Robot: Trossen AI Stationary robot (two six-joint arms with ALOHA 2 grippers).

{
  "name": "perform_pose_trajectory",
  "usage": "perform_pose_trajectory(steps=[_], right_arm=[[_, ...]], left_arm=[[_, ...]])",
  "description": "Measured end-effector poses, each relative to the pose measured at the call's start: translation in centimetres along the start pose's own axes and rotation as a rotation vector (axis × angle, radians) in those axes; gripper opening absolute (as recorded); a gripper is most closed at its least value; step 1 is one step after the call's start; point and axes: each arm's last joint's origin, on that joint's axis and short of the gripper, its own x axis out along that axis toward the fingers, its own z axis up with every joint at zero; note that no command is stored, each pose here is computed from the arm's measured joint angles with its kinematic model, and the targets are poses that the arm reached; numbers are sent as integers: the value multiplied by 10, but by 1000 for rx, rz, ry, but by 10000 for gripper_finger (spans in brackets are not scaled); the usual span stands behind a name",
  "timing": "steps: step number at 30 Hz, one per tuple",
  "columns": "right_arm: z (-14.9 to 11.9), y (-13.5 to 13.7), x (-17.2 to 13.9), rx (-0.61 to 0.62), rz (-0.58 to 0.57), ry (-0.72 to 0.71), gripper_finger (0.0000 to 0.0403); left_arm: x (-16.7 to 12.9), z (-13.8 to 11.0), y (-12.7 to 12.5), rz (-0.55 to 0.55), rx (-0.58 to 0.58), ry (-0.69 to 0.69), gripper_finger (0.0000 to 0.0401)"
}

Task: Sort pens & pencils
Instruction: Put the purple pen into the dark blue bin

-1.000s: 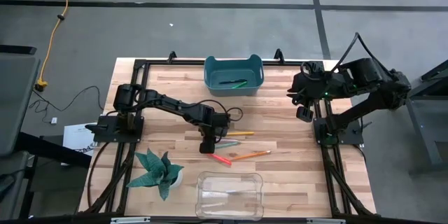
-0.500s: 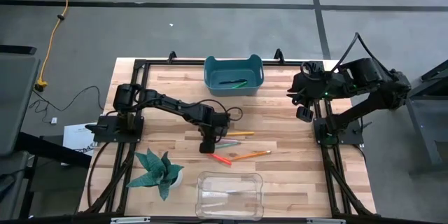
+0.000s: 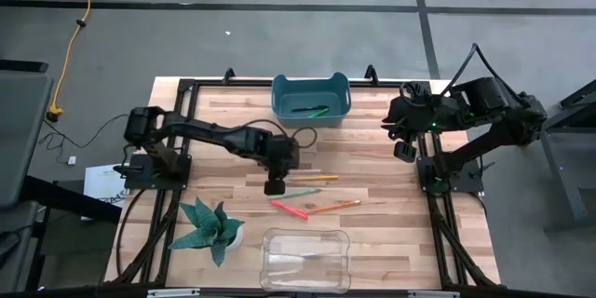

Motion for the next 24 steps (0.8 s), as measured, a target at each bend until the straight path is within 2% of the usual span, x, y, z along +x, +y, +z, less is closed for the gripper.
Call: perform_pose_trajectory(steps=[7, 13, 18, 24], right_arm=[[2, 1, 0, 8, 6, -23, 51], [2, 1, 0, 20, 7, -24, 51], [2, 1, 0, 36, 7, -24, 51], [3, 1, 0, 51, 3, -25, 51]], left_arm=[[-34, 5, 50, 119, -95, -57, 25], [-74, 24, 94, 247, -72, -119, 25], [-105, 30, 128, 321, -65, -158, 26], [-111, 26, 158, 330, -56, -117, 26]])
